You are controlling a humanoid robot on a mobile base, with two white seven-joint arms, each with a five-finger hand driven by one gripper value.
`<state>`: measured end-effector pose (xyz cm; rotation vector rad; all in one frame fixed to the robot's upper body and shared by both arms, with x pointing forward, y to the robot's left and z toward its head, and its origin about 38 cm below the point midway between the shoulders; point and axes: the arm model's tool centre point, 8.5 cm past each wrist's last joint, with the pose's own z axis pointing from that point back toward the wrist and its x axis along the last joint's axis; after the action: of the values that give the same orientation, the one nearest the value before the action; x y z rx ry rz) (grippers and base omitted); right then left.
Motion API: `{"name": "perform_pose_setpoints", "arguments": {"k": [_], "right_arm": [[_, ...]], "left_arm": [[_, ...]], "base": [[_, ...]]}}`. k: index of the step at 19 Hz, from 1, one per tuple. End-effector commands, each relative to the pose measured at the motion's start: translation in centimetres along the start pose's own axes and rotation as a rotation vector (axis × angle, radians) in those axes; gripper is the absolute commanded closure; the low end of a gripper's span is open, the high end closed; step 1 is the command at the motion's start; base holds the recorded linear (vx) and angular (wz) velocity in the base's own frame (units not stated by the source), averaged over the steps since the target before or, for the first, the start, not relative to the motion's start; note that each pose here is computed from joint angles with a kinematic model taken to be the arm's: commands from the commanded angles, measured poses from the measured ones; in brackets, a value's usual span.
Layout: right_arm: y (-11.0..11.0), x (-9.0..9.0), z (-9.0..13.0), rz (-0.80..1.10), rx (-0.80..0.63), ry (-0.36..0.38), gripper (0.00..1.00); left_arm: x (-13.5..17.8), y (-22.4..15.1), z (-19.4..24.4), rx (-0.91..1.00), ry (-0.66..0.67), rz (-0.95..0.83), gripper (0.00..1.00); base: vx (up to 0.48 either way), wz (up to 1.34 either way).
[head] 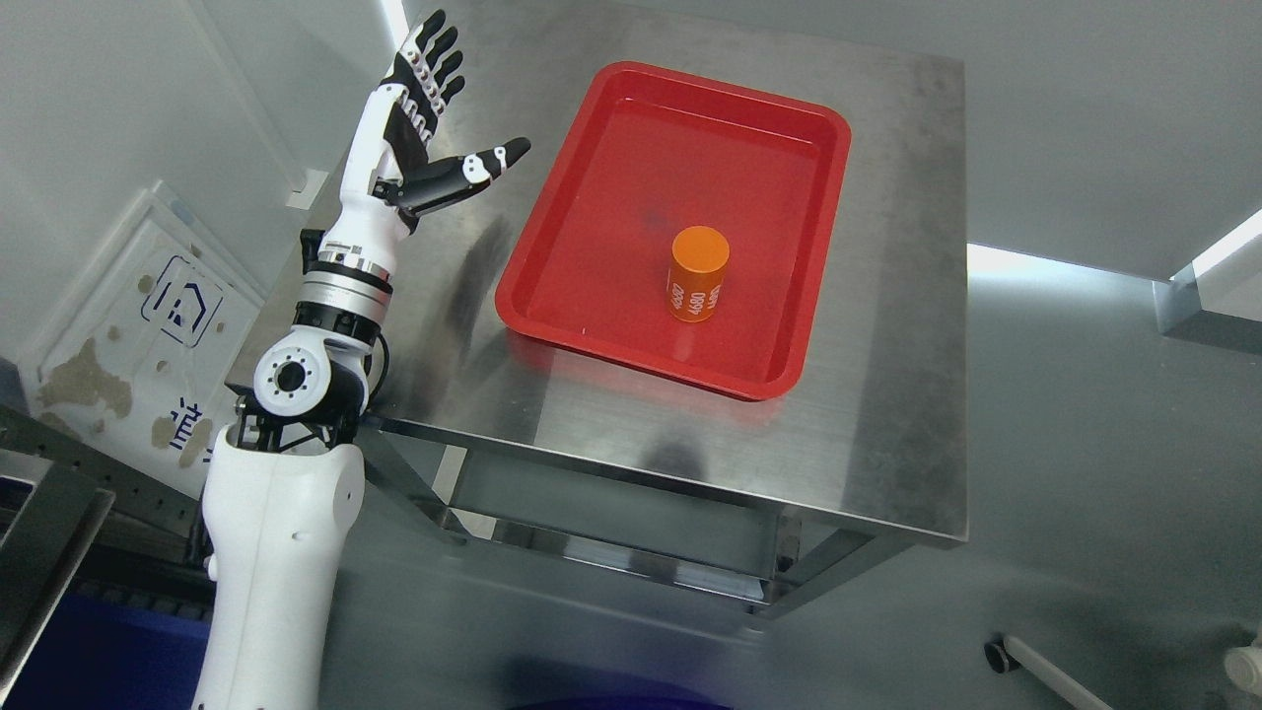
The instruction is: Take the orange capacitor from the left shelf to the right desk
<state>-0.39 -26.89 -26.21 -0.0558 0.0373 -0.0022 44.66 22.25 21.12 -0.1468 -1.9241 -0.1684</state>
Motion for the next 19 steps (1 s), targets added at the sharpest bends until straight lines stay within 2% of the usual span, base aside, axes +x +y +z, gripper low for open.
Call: {"name": "perform_pose_setpoints", "arguments": {"k": [1, 10, 19], "right_arm": [[-1.1, 0.3, 0.0, -0.01, -0.017, -0.021, 0.0], [-1.1, 0.3, 0.0, -0.01, -0.017, -0.021, 0.0], [-1.1, 0.3, 0.0, -0.01, -0.017, -0.021, 0.0]], "left_arm": [[-1.5, 5.2, 4.6, 0.14, 0.067, -0.031, 0.0], [-2.2, 4.3, 4.6, 0.154, 0.105, 0.0, 0.0], [-1.0, 3.4, 2.9, 0.115, 0.072, -0.026, 0.0]], "base": [[0.0, 0.0], [0.0, 0.0], [0.0, 0.0]]}}
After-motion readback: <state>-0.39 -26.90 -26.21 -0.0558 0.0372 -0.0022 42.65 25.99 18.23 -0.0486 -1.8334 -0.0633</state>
